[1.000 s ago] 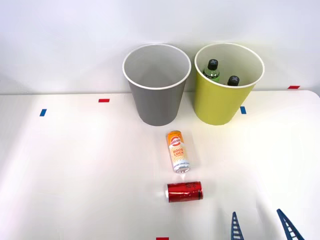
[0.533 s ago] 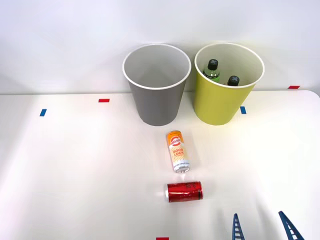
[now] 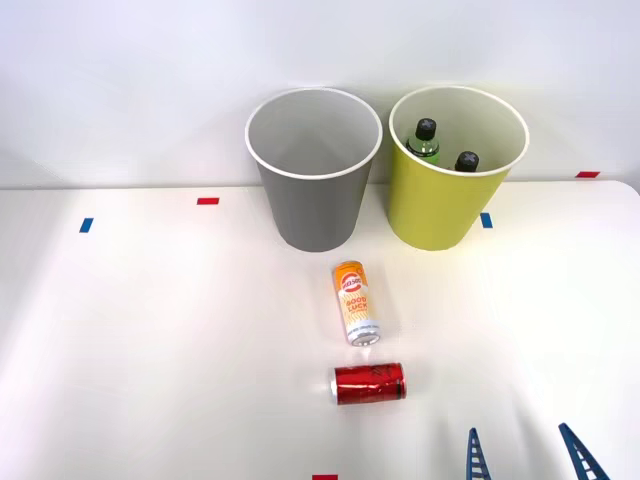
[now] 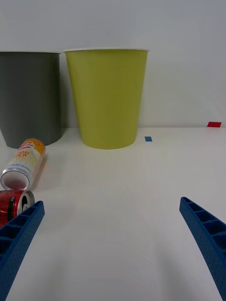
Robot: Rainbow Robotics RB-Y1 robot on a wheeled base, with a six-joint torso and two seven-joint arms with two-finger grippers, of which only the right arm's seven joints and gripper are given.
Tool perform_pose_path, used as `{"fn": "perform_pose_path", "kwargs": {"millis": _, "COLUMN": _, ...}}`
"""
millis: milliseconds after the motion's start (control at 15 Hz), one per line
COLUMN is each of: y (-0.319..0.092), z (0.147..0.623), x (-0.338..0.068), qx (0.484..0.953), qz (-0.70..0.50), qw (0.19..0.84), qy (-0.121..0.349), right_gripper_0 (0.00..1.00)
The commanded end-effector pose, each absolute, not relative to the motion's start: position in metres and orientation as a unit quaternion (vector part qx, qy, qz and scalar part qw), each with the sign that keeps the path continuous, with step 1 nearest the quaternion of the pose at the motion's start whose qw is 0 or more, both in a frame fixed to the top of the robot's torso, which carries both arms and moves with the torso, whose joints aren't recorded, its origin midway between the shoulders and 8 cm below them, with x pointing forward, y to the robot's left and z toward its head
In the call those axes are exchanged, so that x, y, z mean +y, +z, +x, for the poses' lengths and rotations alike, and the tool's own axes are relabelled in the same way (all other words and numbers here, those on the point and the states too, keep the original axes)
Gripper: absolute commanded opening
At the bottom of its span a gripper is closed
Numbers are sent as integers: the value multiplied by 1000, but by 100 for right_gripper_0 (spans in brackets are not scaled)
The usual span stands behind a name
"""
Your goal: Put cans in the gray bin, plastic bottles in the light green bin
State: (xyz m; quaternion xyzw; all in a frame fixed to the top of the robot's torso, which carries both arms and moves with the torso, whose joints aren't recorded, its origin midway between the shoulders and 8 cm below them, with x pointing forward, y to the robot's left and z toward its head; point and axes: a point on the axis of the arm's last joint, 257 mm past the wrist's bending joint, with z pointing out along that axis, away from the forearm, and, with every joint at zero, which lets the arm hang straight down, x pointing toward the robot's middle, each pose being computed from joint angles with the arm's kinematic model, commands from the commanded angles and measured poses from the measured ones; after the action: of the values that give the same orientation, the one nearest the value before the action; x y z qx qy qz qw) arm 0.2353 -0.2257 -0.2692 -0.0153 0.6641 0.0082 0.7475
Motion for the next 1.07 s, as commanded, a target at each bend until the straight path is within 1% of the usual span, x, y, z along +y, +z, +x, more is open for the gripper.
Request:
{"fn": "perform_pose_path", "kwargs": {"millis": 67, "y": -269, "z": 235, "x": -226, "qx": 664, "qz": -15, "qw": 747, "qy": 8, "right_gripper_0": 100}}
{"fn": "perform_pose_path", "kwargs": {"millis": 1067, "y": -269, "z": 235, "x": -226, "qx": 664, "qz": -15, "qw": 747, "qy": 8, "right_gripper_0": 100}}
